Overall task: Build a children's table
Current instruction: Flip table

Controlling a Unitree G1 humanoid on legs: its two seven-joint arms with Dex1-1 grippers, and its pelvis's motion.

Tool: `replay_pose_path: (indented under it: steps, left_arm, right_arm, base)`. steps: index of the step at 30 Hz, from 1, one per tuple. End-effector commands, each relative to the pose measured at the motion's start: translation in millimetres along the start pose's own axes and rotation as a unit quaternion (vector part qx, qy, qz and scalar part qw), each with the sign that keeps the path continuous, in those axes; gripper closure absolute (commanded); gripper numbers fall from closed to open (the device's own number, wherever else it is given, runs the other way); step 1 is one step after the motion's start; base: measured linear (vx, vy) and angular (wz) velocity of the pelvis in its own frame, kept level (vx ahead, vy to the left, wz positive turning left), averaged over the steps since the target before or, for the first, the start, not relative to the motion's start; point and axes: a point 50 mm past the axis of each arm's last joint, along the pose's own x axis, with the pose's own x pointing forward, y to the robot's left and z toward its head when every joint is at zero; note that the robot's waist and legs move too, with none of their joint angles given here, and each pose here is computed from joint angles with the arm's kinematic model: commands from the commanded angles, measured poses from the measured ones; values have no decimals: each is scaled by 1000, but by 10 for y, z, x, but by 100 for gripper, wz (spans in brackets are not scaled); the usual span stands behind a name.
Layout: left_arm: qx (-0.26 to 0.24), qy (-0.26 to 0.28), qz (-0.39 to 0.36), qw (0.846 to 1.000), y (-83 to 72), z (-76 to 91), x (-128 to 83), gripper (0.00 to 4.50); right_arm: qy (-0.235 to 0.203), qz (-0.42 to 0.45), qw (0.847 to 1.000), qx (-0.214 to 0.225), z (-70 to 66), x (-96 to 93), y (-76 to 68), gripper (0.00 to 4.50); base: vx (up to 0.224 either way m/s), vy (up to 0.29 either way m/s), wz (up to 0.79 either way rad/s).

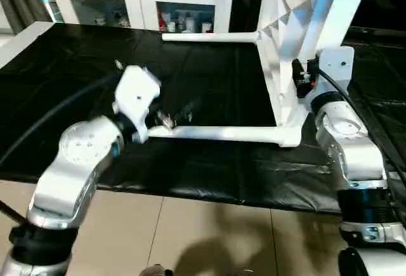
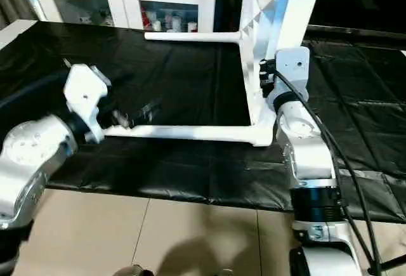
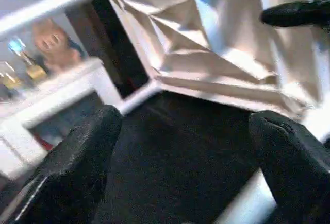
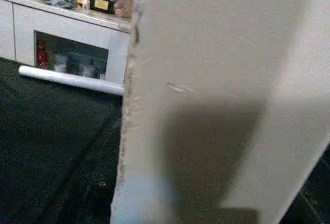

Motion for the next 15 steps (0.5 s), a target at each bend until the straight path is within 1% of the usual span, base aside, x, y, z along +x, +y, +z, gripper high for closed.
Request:
replay_pose_path:
  steps: [1, 2, 3, 4, 5, 6, 8, 10, 12, 13, 14, 15]
  left_arm:
    - [51, -23, 4, 998, 35, 144, 39, 9]
    - [86, -59, 22, 994, 111, 323, 80, 9]
    - [104, -83, 37, 990, 165, 442, 106, 9]
    - [125, -102, 49, 986, 206, 541, 124, 9]
    - [141, -114, 57, 982, 237, 605, 136, 9]
    - [168, -132, 72, 974, 299, 716, 158, 9]
    - [196, -141, 89, 966, 363, 800, 174, 9]
    - [244, -151, 114, 951, 463, 913, 198, 9]
    - [274, -156, 135, 939, 530, 981, 208, 9]
    - [278, -155, 138, 938, 541, 987, 211, 9]
    - [309, -140, 169, 925, 657, 1006, 226, 9]
    - [309, -140, 169, 925, 657, 1006, 226, 9]
  right_arm:
    - [-60, 0, 995, -83, 244, 8, -61, 257]
    - [-79, 1, 990, -117, 343, 21, -112, 257]
    - [-91, 4, 986, -140, 406, 29, -139, 257]
    - [-100, 8, 982, -158, 458, 35, -158, 257]
    - [-107, 11, 979, -171, 493, 39, -170, 257]
    - [-121, 17, 973, -197, 570, 45, -194, 257]
    - [-133, 20, 967, -218, 637, 49, -215, 257]
    - [-146, 21, 959, -241, 725, 53, -242, 257]
    - [-156, 21, 954, -255, 796, 56, -264, 255]
    - [-157, 21, 954, -256, 806, 56, -267, 255]
    - [-169, 22, 948, -268, 896, 51, -289, 255]
    - [-169, 22, 948, -268, 896, 51, -289, 255]
  base:
    - [0, 0, 0]
    - [0, 0, 0]
    - [0, 0, 0]
    - [0, 0, 0]
    - [0, 0, 0]
    - [0, 0, 0]
    - [0, 0, 0]
    - [0, 0, 0]
    - [0, 0, 0]
    - [0, 0, 0]
    - [0, 0, 0]
    - [0, 0, 0]
